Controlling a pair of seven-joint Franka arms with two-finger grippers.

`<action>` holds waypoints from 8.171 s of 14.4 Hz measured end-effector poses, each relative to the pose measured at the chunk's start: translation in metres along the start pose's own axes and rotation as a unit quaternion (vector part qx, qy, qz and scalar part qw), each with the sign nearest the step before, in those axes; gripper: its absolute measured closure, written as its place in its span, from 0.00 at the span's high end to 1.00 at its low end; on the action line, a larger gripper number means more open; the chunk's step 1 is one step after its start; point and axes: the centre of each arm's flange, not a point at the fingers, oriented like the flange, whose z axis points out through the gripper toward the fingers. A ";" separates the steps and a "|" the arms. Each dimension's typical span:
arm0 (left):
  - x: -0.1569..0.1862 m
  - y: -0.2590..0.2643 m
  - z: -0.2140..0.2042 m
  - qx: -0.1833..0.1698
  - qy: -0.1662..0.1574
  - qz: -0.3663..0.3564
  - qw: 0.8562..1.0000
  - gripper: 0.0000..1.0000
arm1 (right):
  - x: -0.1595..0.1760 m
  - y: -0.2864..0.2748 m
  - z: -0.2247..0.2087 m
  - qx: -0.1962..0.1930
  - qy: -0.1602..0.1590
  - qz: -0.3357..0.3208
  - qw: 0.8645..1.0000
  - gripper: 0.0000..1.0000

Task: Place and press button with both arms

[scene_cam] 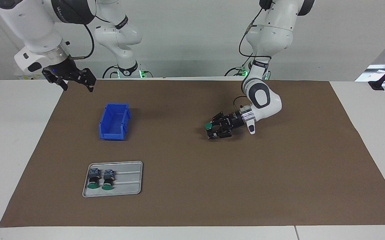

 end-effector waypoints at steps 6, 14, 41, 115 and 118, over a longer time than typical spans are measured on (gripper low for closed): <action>0.002 0.002 -0.003 -0.008 0.015 -0.002 1.000 0.99 | 0.000 0.000 0.000 0.000 0.000 0.000 1.000 0.98; -0.010 0.001 -0.001 -0.013 0.025 0.006 1.000 1.00 | 0.000 0.000 0.000 0.000 0.000 0.000 1.000 0.98; -0.115 -0.024 -0.035 -0.045 0.172 0.159 0.971 1.00 | 0.000 0.000 0.000 0.000 0.000 0.000 1.000 0.98; -0.198 0.084 -0.039 0.347 0.384 0.448 0.729 0.76 | 0.000 -0.004 -0.003 0.010 0.007 -0.007 1.000 0.98; -0.187 0.107 -0.107 0.376 0.371 0.457 0.716 0.95 | 0.002 -0.041 -0.009 0.034 0.029 -0.040 0.998 0.98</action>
